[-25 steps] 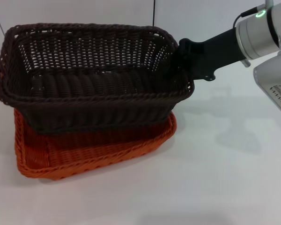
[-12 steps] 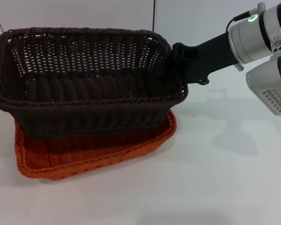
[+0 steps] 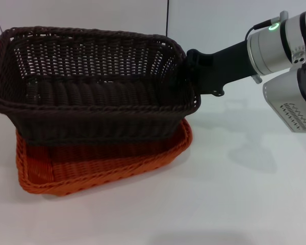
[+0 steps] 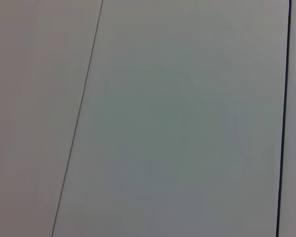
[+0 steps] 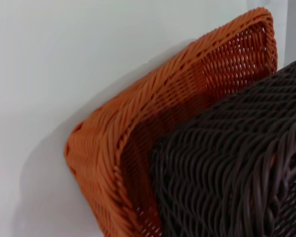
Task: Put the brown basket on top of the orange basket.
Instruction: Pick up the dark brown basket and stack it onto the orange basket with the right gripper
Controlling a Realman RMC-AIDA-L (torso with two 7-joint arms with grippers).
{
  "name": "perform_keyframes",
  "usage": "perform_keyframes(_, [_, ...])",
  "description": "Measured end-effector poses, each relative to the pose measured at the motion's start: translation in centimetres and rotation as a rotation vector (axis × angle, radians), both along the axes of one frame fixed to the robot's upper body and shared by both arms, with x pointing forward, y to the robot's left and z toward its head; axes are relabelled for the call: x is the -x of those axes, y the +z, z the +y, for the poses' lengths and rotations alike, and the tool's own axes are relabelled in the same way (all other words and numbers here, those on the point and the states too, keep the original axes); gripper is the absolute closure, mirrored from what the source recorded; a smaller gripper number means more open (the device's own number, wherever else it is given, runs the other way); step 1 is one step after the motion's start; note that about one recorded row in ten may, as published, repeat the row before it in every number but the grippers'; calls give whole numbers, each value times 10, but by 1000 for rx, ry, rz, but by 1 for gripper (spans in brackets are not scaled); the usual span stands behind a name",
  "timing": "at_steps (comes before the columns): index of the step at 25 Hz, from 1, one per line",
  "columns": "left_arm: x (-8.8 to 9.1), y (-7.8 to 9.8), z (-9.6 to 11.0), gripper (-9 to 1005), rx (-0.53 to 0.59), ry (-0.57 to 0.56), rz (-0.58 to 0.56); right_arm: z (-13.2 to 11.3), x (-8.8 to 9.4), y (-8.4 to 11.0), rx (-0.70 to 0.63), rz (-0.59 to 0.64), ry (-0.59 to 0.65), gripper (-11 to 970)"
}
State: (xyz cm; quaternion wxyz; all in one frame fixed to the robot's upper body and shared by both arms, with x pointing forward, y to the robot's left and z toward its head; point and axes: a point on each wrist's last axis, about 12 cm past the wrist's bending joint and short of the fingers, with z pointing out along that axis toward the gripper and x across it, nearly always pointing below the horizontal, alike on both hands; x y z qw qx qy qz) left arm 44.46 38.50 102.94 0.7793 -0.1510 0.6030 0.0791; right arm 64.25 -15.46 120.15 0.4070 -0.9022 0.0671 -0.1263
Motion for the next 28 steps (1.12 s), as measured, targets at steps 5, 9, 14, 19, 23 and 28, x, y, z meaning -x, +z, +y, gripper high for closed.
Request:
perform_keyframes(5, [1, -1, 0, 224, 0, 1, 3, -3, 4, -4, -39, 17, -3, 808])
perform_keyframes(9, [1, -1, 0, 223, 2, 0, 3, -5, 7, -8, -35, 26, -5, 808])
perform_keyframes(14, [0, -1, -2, 223, 4, -10, 3, -7, 7, -16, -22, 19, -10, 808])
perform_keyframes(19, [1, -2, -4, 223, 6, -13, 5, -9, 3, -21, -38, -36, -9, 808])
perform_keyframes(23, [1, -2, -4, 224, 17, -15, 3, -8, 4, -25, -58, -22, -7, 808])
perform_keyframes(28, [2, -3, -3, 224, 28, -16, 3, -5, 5, -31, -76, -1, -7, 808])
